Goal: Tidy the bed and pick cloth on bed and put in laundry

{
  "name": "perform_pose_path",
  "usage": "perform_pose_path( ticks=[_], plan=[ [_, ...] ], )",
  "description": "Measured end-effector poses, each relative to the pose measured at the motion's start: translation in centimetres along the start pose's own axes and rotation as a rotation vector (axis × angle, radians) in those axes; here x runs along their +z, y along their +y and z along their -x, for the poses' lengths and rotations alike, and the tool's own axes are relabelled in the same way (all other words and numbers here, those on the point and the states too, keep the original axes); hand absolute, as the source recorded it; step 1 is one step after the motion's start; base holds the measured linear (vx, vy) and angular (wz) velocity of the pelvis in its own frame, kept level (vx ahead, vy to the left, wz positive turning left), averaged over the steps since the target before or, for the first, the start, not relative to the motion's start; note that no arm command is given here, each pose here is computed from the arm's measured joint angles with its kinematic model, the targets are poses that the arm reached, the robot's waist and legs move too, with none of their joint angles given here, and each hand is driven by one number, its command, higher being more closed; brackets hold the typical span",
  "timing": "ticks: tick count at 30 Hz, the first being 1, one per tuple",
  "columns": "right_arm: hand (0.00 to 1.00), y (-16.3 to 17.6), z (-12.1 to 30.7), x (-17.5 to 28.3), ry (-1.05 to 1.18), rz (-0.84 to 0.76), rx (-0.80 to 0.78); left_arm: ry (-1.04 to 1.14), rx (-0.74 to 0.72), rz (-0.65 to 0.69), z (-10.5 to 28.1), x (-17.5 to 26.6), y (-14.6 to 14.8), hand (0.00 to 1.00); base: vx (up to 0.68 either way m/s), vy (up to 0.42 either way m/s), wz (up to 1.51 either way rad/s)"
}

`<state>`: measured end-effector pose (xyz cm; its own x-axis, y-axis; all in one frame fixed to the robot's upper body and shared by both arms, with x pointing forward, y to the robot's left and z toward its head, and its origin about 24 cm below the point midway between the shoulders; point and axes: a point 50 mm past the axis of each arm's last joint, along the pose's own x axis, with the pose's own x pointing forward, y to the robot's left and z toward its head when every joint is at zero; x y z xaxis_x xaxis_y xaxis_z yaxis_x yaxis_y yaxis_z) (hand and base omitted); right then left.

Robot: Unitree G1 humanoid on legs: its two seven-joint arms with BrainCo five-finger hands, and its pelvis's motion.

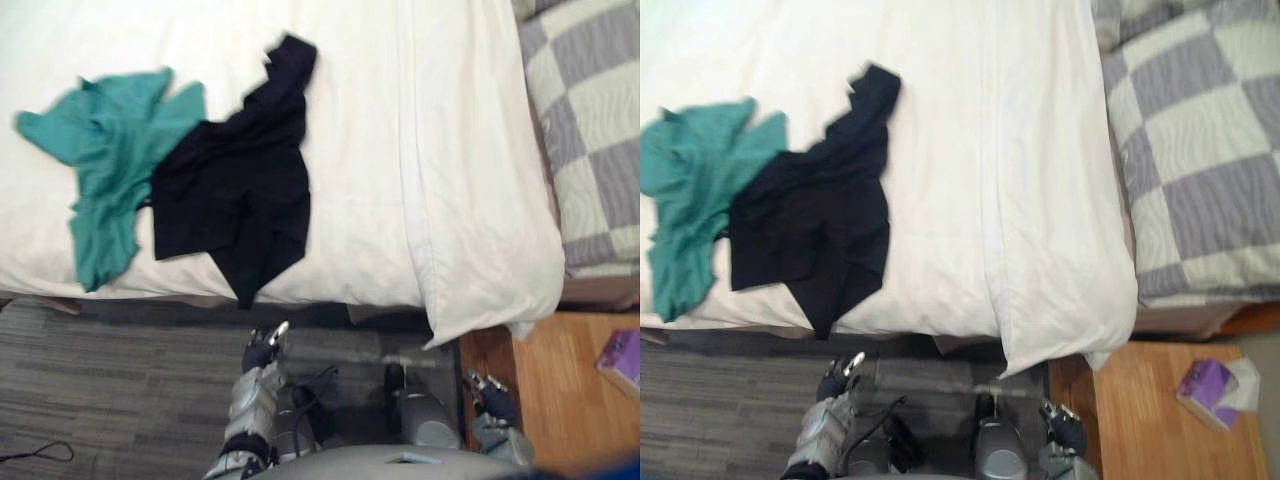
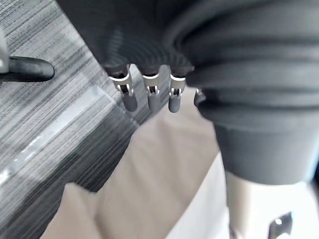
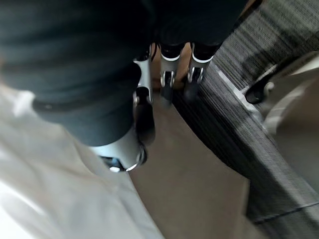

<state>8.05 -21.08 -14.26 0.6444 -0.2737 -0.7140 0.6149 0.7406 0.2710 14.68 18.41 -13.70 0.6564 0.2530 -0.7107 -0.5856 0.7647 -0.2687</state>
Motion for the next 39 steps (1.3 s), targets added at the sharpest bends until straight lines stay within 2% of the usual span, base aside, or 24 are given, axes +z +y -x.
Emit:
perform_pose_path(
  ticks=[1,5,7,10,12,14,17,20,22,26,31,36,39],
  plan=[
    [0.00,-0.3,0.2,-0.4,0.019,0.012,-0.013,0.014,0.017,0.001,0.3,-0.5,0.5,0.00,-0.09,0.120,0.13],
    [0.00,-2.8,1.8,-2.4,0.120,0.082,-0.100,0.080,0.220,0.051,2.8,-3.5,6.0,0.00,-0.05,0.271,-0.13],
    [0.00,-3.5,2.3,-3.1,0.143,0.097,-0.120,0.078,0.272,0.089,3.8,-4.1,7.4,0.00,-0.02,0.302,-0.18],
    [0.00,-4.9,3.5,-3.9,0.169,0.122,-0.168,0.010,0.268,0.212,5.0,-4.7,8.6,0.00,0.00,0.599,0.03],
    [0.00,-5.4,4.7,-5.8,0.231,0.078,-0.213,-0.039,0.256,0.215,5.4,-4.1,9.8,0.00,0.07,0.668,-0.08],
    [0.00,-5.4,5.1,-6.3,0.257,0.134,-0.201,-0.047,0.252,0.227,5.5,-4.2,9.6,0.00,0.05,0.753,-0.26],
    [0.00,-4.7,4.2,-5.6,0.246,0.218,-0.147,-0.026,0.183,0.157,4.6,-3.8,8.2,0.00,0.03,0.734,-0.30],
    [0.00,-3.6,3.3,-5.2,0.253,0.348,-0.051,-0.007,0.138,0.018,3.9,-3.0,7.8,0.00,0.05,0.538,0.19],
    [0.00,-2.9,2.5,-4.4,0.237,0.463,0.021,-0.015,0.083,-0.138,2.6,-1.6,6.5,0.00,0.10,0.346,0.69],
    [0.00,-1.7,1.3,-2.9,0.189,0.502,0.098,0.073,0.085,-0.341,2.1,-2.3,5.4,0.00,0.05,0.043,0.36],
    [0.00,-0.1,0.1,-1.7,0.139,0.489,0.158,0.128,0.070,-0.381,2.0,-3.1,4.5,0.00,0.06,0.009,0.22],
    [0.00,2.4,-0.7,-1.3,0.134,0.563,0.248,0.038,0.061,-0.375,1.7,-1.8,3.9,0.00,-0.04,-0.028,-0.11],
    [0.00,2.0,-0.8,-0.3,0.109,0.597,0.241,-0.003,0.034,-0.361,1.9,-1.7,3.1,0.00,0.01,0.130,-0.29]
  ],
)
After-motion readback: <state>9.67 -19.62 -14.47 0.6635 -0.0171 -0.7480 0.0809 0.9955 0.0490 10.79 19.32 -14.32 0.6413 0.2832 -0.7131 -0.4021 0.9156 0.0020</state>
